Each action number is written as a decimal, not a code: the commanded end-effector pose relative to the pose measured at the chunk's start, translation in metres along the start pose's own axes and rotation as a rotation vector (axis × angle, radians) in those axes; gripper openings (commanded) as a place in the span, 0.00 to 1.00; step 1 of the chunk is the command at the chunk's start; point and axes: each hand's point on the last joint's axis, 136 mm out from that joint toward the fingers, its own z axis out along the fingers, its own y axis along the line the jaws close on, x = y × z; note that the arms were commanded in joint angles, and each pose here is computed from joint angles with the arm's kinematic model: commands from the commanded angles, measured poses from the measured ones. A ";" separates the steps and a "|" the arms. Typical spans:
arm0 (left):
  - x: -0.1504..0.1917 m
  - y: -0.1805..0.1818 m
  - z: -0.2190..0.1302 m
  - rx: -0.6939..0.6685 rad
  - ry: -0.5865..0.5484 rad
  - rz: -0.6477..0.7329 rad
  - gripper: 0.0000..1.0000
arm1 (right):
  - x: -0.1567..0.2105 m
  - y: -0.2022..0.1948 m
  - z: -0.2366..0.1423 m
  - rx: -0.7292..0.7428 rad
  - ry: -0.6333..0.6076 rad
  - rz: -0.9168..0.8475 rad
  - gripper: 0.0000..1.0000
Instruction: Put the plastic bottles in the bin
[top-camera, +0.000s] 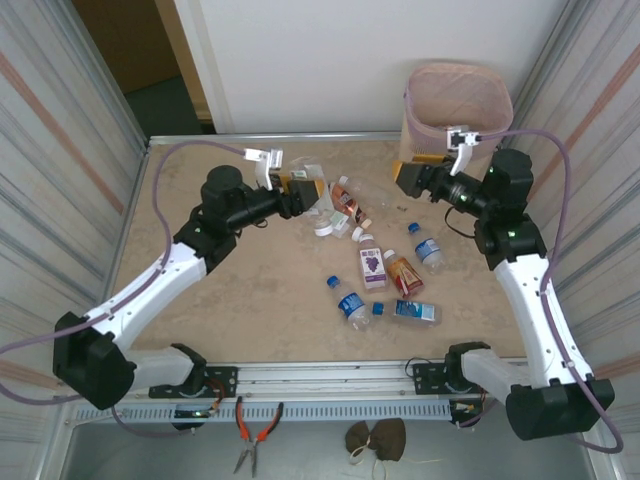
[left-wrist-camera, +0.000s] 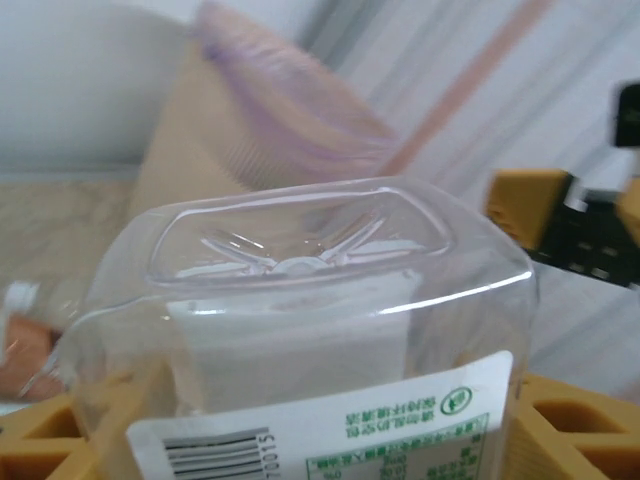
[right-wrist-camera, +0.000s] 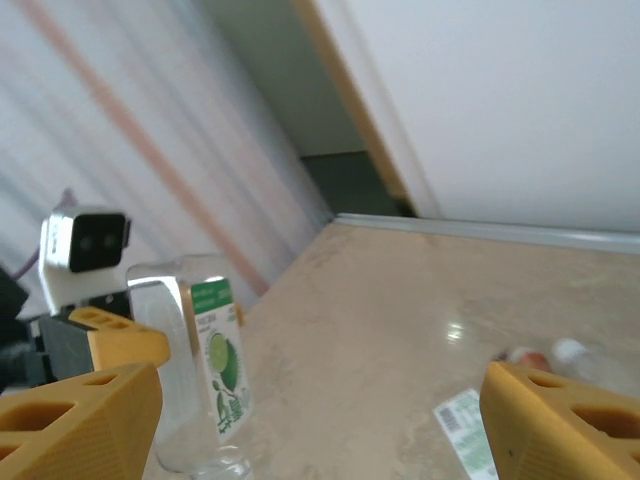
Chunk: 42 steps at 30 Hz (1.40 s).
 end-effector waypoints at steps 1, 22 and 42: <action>-0.022 -0.063 -0.023 0.243 -0.039 0.244 0.53 | -0.003 0.045 -0.001 -0.173 -0.018 -0.171 0.82; -0.045 -0.182 -0.094 0.669 -0.115 0.562 0.46 | 0.042 0.193 0.010 -0.678 0.070 -0.438 0.99; -0.046 -0.185 -0.089 0.648 -0.124 0.577 0.51 | 0.055 0.212 0.012 -0.758 0.129 -0.410 0.71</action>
